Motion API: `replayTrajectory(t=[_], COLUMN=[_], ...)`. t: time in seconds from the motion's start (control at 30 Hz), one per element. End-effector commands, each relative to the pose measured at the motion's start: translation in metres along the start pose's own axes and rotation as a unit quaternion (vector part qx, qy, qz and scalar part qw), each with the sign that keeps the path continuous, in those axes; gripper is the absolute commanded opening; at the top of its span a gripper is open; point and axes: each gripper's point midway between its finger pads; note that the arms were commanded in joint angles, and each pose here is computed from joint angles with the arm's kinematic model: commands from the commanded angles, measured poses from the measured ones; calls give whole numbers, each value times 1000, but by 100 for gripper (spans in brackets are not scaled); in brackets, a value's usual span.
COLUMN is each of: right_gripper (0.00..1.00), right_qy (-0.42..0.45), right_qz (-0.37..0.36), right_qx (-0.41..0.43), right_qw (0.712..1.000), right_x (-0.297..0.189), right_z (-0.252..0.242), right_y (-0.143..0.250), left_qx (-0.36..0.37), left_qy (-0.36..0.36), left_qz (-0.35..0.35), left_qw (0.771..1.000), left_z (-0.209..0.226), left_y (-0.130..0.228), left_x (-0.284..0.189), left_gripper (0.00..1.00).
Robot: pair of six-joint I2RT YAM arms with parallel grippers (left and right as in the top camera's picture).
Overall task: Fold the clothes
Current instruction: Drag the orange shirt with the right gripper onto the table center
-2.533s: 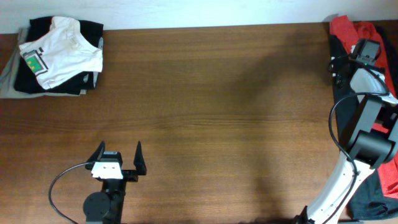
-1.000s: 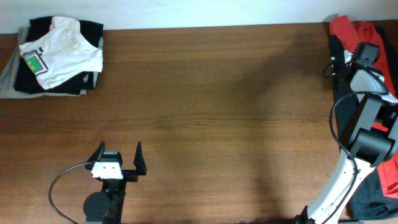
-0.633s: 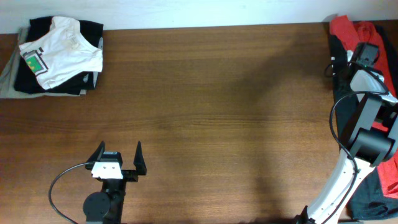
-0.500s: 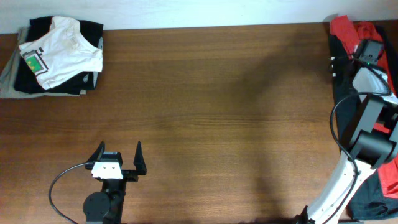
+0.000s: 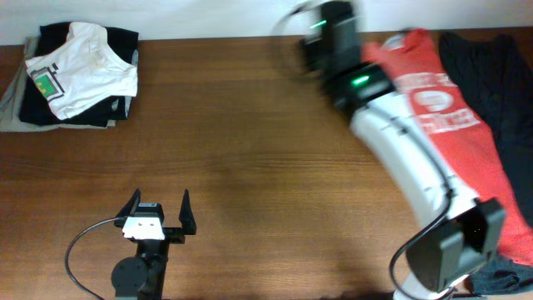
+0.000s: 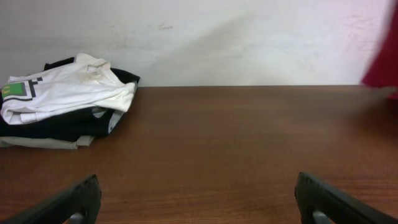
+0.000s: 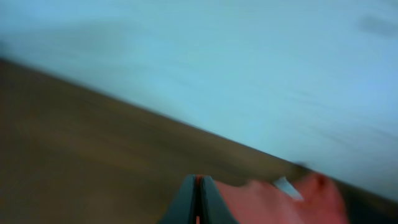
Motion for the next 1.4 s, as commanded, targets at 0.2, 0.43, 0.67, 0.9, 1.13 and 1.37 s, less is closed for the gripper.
replayTrajectory(t=[0.2,0.43,0.67,0.9,1.13,1.37], right_gripper=[38,99,99,99,99,99], right_qy=[-308,-202,-116,34,68,74], right_qz=[70,81,282,301,356,344], right_qx=[60,113,148,311,293,308], right_qw=[947,969,941,901,885,884], right_x=[-57,-34,-39,12,52,58], right_z=[261,127,26,-1,2,-14], right_y=[66,22,107,147,210,205], left_qx=[6,6,6,6,7,-23], left_qy=[1,1,1,1,88,132], left_qz=[1,1,1,1,-33,-114], left_qw=[1000,1000,1000,1000,996,984], left_z=[-1,-1,-1,-1,-30,-38], left_y=[2,2,2,2,-12,-68], left_x=[0,0,0,0,-3,-14], left_gripper=[99,99,99,99,99,99])
Point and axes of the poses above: each gripper's point midway between its finger pads, its own x axis out along the fingers, its own z axis along the line the jaws close on, y = z × x, and after that the axes turned 14 degrees about x, right-handed
